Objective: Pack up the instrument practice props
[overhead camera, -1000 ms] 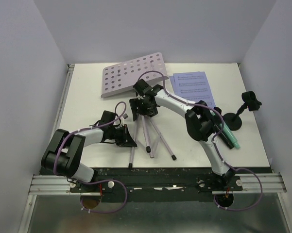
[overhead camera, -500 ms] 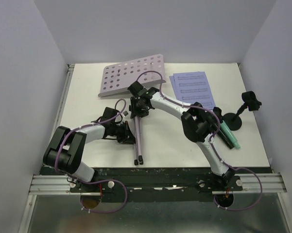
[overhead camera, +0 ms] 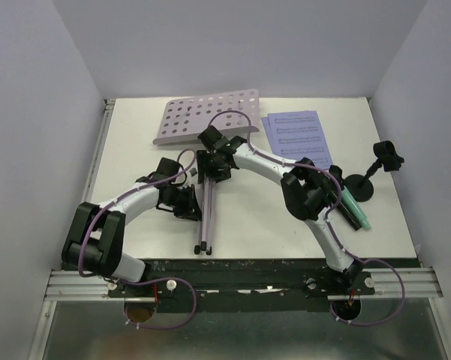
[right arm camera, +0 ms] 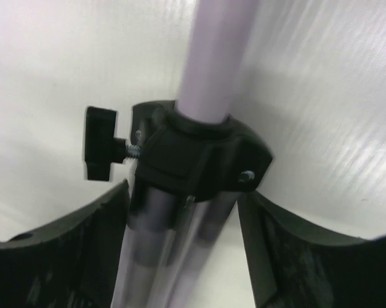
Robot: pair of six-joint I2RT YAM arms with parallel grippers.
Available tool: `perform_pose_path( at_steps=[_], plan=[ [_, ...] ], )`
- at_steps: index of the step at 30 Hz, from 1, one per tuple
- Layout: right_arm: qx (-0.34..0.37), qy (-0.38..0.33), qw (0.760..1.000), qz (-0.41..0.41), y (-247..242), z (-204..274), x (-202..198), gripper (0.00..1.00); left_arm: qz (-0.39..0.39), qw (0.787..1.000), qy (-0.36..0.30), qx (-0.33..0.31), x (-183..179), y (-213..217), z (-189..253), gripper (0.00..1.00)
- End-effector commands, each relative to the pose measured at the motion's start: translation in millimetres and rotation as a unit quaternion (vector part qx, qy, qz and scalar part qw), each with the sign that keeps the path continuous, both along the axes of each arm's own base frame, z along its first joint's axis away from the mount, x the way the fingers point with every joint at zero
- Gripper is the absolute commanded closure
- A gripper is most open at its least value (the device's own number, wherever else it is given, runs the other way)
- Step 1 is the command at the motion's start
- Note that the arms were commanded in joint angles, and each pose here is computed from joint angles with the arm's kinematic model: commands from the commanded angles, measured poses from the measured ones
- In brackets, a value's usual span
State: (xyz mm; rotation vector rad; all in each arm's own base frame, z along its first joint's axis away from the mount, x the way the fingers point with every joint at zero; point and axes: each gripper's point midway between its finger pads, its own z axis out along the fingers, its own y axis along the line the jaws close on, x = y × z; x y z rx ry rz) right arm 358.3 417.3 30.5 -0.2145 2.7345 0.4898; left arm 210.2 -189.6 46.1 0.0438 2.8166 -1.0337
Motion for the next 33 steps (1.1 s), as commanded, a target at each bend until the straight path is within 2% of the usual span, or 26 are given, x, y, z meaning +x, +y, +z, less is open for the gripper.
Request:
perform_pose_path(
  at_steps=[1, 2, 3, 5, 9, 12, 17, 21, 24, 28, 33],
  plan=[
    [-0.041, 0.011, 0.988, 0.150, -15, 0, -36, 0.12, -0.069, 0.979, -0.190, 0.018, 39, 10, 40, 0.75],
    [-0.038, -0.001, 0.987, 0.159, -15, 8, -32, 0.04, -0.066, 0.979, -0.189, 0.021, 36, 12, 38, 0.67],
    [-0.034, -0.013, 0.986, 0.164, -16, 19, -28, 0.01, -0.061, 0.979, -0.193, 0.025, 37, 14, 38, 0.57],
    [-0.029, -0.030, 0.986, 0.164, -24, 36, -21, 0.00, -0.044, 0.978, -0.202, 0.034, 40, 17, 39, 0.43],
    [-0.010, -0.051, 0.985, 0.164, -45, 79, -21, 0.00, -0.049, 0.969, -0.243, 0.017, 45, 15, 63, 0.25],
    [0.011, -0.081, 0.983, 0.167, -64, 119, -23, 0.00, -0.051, 0.963, -0.263, 0.018, 48, 21, 79, 0.01],
    [0.061, -0.133, 0.967, 0.207, -85, 178, -22, 0.00, -0.017, 0.955, -0.295, 0.010, 57, 40, 108, 0.01],
    [0.099, -0.216, 0.939, 0.247, -101, 246, -23, 0.00, 0.006, 0.940, -0.341, -0.004, 72, 56, 152, 0.01],
    [0.016, -0.292, 0.942, 0.166, -143, 281, -1, 0.00, -0.007, 0.918, -0.397, -0.001, 80, 62, 193, 0.01],
    [-0.086, -0.381, 0.916, 0.088, -198, 328, 13, 0.00, -0.021, 0.883, -0.469, 0.021, 92, 67, 236, 0.01],
    [-0.132, -0.418, 0.898, 0.028, -241, 359, 0, 0.01, 0.019, 0.861, -0.501, 0.084, 118, 91, 267, 0.01]
  ],
)
